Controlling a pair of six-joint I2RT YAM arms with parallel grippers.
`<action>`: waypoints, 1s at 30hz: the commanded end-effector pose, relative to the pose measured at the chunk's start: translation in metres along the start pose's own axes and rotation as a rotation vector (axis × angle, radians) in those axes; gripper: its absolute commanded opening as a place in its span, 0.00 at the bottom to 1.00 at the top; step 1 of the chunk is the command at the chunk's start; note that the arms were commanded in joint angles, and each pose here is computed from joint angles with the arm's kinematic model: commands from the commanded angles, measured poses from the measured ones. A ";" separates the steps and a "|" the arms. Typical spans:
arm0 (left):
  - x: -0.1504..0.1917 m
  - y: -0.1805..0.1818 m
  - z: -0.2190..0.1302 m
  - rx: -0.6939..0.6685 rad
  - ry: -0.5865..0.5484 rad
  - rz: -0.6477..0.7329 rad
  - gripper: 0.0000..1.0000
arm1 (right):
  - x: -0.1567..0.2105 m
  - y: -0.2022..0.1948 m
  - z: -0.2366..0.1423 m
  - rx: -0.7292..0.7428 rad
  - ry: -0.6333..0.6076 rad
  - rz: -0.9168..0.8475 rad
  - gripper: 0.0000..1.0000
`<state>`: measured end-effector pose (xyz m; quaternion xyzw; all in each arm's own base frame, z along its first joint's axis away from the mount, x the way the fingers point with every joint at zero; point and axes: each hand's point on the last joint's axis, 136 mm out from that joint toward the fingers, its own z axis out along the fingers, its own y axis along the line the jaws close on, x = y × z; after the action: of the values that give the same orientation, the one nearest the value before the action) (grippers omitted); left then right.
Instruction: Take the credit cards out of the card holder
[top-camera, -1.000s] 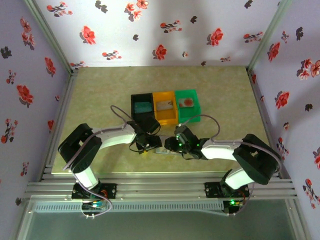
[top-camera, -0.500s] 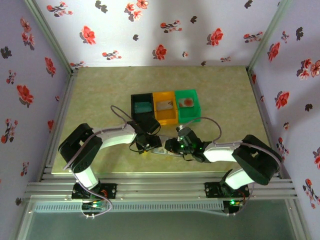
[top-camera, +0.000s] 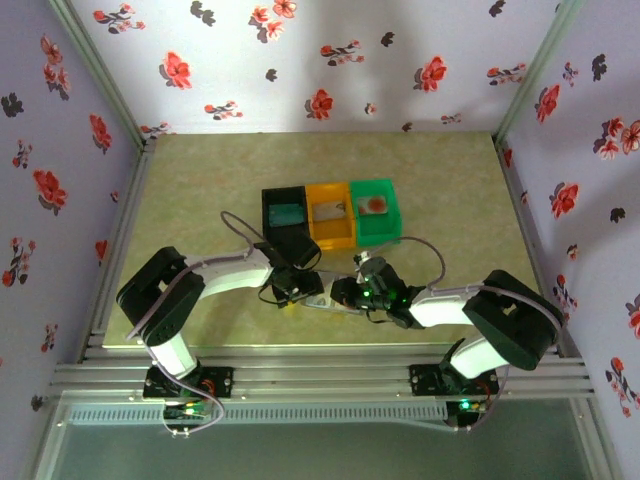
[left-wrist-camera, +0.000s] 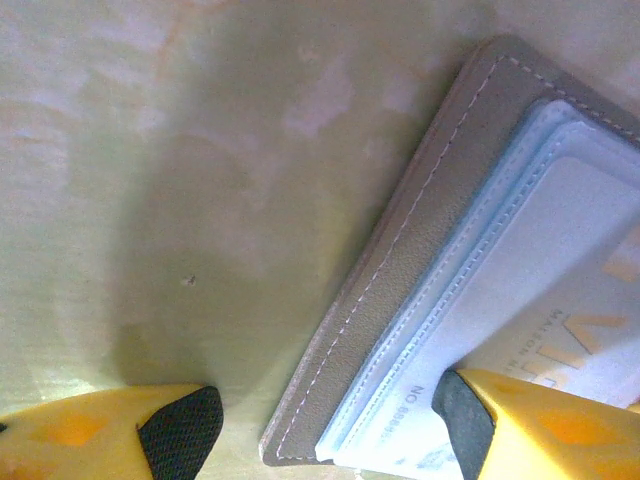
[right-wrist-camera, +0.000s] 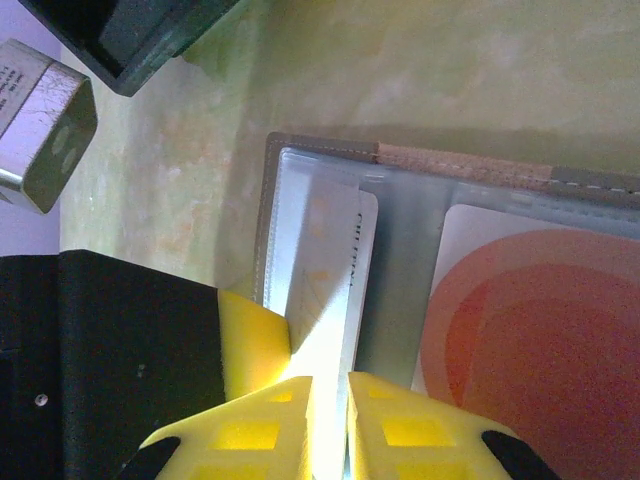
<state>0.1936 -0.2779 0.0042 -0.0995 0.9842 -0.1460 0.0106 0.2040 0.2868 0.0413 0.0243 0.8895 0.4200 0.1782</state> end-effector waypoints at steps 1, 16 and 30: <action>0.071 0.045 0.090 -0.048 0.272 -0.004 0.69 | -0.006 0.027 -0.003 -0.117 -0.014 -0.013 0.17; 0.070 0.045 0.089 -0.026 0.274 -0.018 0.69 | -0.003 0.028 -0.008 -0.140 -0.020 -0.038 0.02; 0.059 0.053 0.077 -0.025 0.267 -0.046 0.69 | -0.004 0.014 -0.012 -0.020 -0.007 -0.019 0.28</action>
<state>0.1954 -0.2760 0.0043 -0.1169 0.9792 -0.1656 -0.0051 0.1990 0.2858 0.0590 0.0122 0.8773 0.4416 0.1876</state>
